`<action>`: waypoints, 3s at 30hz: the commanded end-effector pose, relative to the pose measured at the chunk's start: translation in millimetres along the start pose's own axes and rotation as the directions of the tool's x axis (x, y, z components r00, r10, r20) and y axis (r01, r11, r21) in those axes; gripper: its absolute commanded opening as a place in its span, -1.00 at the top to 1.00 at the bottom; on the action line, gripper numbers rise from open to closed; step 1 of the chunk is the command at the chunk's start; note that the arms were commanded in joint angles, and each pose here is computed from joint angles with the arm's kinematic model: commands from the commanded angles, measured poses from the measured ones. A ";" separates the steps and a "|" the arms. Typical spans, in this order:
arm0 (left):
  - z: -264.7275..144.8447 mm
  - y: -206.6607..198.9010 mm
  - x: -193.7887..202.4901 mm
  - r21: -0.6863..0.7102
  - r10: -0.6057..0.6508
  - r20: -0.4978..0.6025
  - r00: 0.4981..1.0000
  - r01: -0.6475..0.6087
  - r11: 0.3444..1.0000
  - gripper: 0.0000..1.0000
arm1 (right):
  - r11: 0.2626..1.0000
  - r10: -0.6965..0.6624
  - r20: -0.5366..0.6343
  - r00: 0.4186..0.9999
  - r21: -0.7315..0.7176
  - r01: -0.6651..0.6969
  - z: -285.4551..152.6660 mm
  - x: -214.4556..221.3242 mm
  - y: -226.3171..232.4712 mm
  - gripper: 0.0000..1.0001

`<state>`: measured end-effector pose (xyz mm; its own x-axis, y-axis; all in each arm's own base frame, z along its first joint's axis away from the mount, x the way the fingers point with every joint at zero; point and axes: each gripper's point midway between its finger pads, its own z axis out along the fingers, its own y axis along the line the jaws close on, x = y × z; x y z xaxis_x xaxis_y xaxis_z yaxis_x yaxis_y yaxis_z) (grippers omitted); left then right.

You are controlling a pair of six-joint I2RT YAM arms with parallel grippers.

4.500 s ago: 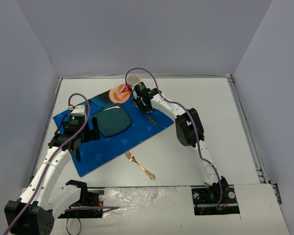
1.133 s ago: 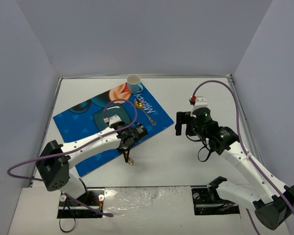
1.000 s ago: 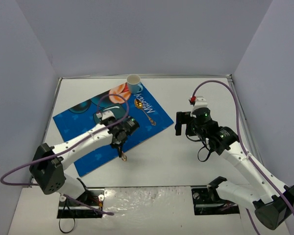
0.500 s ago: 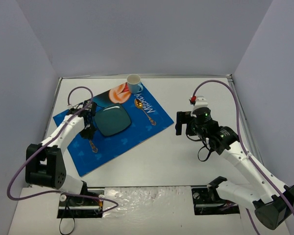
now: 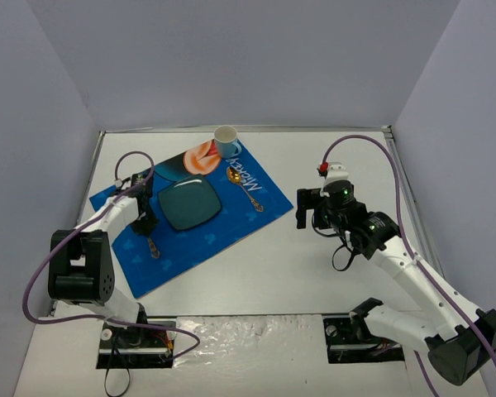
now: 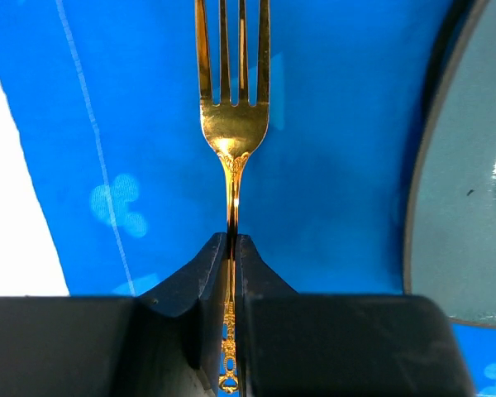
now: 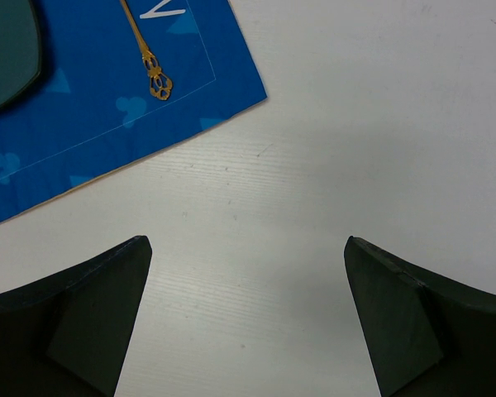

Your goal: Set the dinner table for one person

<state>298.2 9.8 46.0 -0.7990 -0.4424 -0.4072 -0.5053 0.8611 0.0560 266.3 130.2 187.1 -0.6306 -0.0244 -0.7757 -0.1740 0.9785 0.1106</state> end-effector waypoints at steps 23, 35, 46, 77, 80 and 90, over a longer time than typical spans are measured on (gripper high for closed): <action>22.2 14.7 -7.1 0.022 -0.150 0.064 0.987 0.148 0.989 1.00 | 1.000 0.002 0.051 0.999 0.018 -0.003 0.0 -17.4 -3.5 -1.00; -27.4 22.9 -16.3 0.054 -0.220 0.108 0.969 0.216 0.975 0.13 | 1.000 0.010 0.129 0.992 0.003 -0.011 -17.3 -41.0 -2.0 -1.00; -184.4 53.4 -57.7 0.219 -0.212 0.400 0.892 0.132 0.967 -0.92 | 0.995 -0.020 0.401 0.916 0.094 -0.019 -92.0 -106.9 -30.1 -1.00; -305.1 153.0 48.5 0.186 -0.058 0.682 0.729 -0.096 0.978 -0.94 | 0.938 -0.044 0.688 0.724 0.279 -0.207 -210.8 -89.1 -116.1 -1.00; -304.1 153.9 51.9 0.195 -0.070 0.684 0.726 -0.090 0.977 -0.94 | 0.940 -0.038 0.693 0.720 0.268 -0.209 -210.9 -89.0 -115.0 -1.00; -297.6 154.6 52.7 0.183 -0.069 0.661 0.747 -0.071 0.980 -0.94 | 0.950 -0.020 0.694 0.720 0.238 -0.203 -206.1 -90.8 -108.4 -1.00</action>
<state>70.5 40.9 299.4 -0.3374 -0.2214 -0.9150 -0.3551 0.9301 -0.0941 180.3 -20.1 359.9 0.0232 0.0725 -0.9971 0.1502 0.9858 0.0752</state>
